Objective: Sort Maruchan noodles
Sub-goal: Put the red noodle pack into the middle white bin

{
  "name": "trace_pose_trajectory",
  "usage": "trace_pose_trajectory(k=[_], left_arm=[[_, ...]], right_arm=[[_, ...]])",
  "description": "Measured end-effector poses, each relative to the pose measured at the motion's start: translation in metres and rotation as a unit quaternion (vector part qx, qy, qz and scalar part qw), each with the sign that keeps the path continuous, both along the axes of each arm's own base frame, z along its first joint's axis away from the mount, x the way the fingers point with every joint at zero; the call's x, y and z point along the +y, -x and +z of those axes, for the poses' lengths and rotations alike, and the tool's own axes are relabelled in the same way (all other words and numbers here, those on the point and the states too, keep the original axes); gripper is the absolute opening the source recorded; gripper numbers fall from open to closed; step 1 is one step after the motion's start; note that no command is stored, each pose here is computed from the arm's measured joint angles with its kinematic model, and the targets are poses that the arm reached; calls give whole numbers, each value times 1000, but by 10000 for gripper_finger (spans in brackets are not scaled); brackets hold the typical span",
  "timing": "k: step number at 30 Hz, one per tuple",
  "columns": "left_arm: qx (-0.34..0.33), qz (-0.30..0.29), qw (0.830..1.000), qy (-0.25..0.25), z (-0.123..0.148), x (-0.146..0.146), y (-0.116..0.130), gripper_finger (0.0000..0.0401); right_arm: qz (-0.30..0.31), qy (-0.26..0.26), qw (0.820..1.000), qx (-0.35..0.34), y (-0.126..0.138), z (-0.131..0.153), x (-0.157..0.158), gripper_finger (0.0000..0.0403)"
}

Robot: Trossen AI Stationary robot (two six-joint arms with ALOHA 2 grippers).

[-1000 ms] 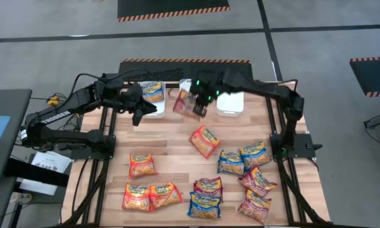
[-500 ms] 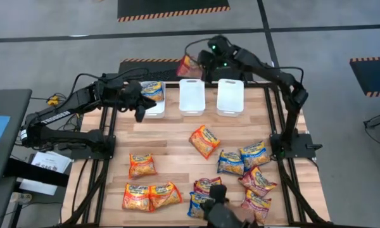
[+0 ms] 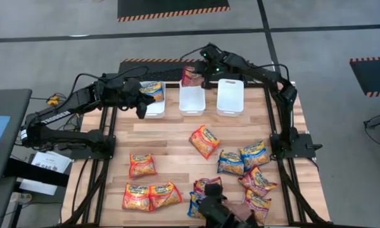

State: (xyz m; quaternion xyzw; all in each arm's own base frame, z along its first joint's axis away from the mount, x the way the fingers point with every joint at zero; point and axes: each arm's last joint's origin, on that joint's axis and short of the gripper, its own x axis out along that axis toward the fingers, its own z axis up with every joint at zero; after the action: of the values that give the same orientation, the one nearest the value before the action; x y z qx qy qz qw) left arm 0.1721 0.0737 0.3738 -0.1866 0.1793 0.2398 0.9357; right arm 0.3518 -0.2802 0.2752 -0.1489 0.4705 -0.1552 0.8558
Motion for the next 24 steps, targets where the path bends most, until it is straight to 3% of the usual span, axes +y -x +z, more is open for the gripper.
trace_pose_trajectory(k=[10, 19, 24], left_arm=[[0, 4, 1000, 1, 0, 0, 0, 61], [0, 2, 1000, 3, 0, 0, 0, 61], [1, 1, 1000, 5, 0, 0, 0, 61]], right_arm=[[14, 7, 1000, -23, -15, 3, 14, 6], [-4, 34, 997, 63, -18, -28, 6, 6], [0, 37, 997, 71, -25, -34, 11, 7]])
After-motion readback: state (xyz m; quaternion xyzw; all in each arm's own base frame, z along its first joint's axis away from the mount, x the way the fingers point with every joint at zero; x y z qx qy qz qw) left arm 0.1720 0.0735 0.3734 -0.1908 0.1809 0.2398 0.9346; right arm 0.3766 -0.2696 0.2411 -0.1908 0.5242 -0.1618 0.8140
